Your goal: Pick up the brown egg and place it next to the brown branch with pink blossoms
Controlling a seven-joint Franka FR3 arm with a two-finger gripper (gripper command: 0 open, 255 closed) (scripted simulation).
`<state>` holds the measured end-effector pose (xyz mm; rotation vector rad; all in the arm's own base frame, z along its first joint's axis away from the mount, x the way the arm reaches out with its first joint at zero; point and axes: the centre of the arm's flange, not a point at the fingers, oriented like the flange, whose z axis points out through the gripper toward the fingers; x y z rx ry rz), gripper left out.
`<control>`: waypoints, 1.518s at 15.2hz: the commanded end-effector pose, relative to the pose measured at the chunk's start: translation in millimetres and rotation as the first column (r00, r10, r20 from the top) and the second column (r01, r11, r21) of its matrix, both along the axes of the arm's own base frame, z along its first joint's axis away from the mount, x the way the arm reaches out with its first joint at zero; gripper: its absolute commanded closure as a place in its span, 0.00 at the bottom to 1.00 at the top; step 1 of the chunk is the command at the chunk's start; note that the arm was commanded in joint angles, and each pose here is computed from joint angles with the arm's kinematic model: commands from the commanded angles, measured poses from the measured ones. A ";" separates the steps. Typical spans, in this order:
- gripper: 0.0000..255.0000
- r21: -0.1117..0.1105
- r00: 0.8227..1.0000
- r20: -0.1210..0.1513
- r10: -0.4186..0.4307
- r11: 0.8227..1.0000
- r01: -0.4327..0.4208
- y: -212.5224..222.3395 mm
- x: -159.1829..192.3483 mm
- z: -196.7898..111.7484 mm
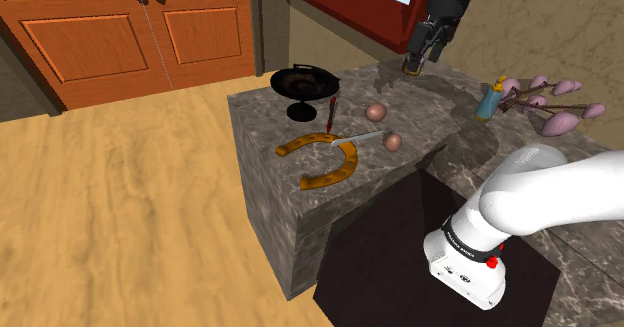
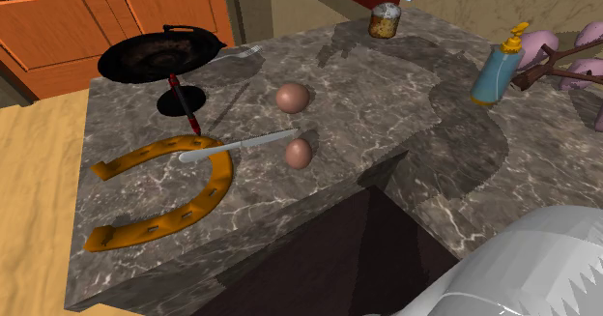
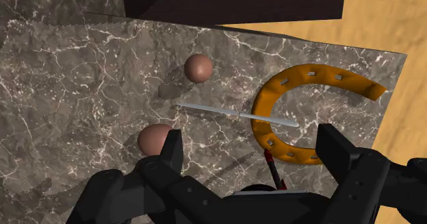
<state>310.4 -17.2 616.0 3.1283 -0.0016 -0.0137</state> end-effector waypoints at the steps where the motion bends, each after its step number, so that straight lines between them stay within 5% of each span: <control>1: 0.00 0.000 1.000 0.000 0.000 1.000 0.000 0.0 0.0 0.0; 20: 0.00 -0.201 0.985 0.049 0.166 0.968 -0.153 -15.1 -3.7 -249.2; 23: 0.00 -0.201 0.985 0.049 0.166 0.968 -0.153 -18.3 -2.6 -264.6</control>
